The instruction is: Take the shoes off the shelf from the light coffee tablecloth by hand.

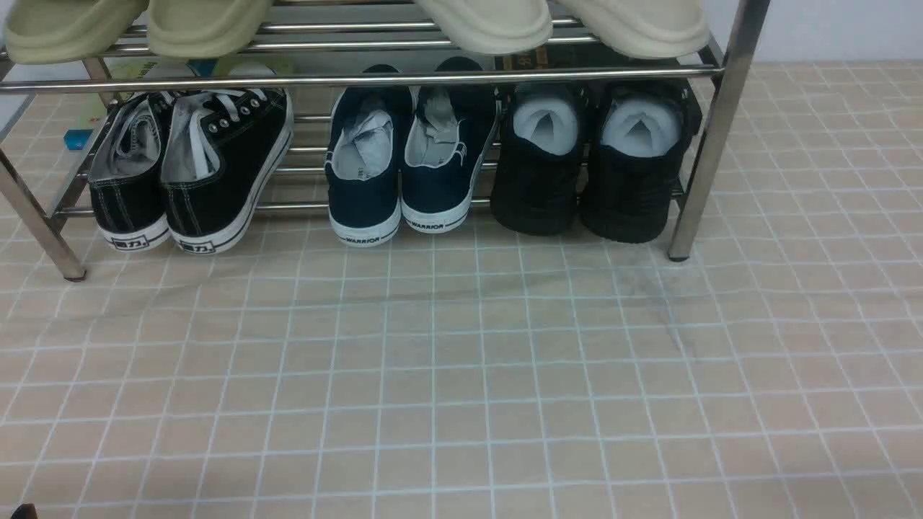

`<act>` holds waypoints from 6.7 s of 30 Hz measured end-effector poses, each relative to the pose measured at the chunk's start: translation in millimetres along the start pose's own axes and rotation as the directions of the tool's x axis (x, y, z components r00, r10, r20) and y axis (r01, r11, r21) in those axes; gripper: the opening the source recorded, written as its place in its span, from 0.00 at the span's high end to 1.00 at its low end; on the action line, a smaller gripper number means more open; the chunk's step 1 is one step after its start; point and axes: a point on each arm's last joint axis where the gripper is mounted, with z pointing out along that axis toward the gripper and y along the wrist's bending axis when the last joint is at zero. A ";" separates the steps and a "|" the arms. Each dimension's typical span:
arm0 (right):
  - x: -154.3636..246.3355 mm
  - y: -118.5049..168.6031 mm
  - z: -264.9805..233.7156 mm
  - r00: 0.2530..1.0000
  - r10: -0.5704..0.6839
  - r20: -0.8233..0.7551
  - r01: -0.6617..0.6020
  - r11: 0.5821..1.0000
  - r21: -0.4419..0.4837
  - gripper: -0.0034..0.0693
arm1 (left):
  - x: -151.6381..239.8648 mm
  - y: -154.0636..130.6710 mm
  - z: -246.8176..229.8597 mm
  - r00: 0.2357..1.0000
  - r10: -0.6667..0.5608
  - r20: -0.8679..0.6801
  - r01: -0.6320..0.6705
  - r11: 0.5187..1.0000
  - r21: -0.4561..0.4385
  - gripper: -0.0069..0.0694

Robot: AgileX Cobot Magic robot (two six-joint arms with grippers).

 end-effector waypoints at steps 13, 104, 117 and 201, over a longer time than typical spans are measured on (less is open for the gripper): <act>0.0 0.0 0.0 1.000 0.000 0.000 0.000 1.000 0.000 0.62 | 0.0 0.0 0.0 1.000 0.000 0.000 0.000 1.000 0.000 0.60; -184.8 84.5 117.6 0.679 -0.157 -0.717 -0.407 0.733 -0.545 0.95 | 0.0 0.0 0.0 1.000 0.000 0.000 0.000 1.000 0.000 0.60; -206.8 231.9 199.0 0.674 -0.320 -0.666 -0.123 0.840 -0.528 0.90 | 0.0 0.0 0.0 1.000 0.000 0.000 0.000 1.000 0.000 0.60; -205.5 295.3 296.9 0.855 -0.364 -0.369 0.250 0.913 -0.322 0.14 | 0.0 0.0 0.0 1.000 0.000 0.000 0.000 1.000 0.000 0.60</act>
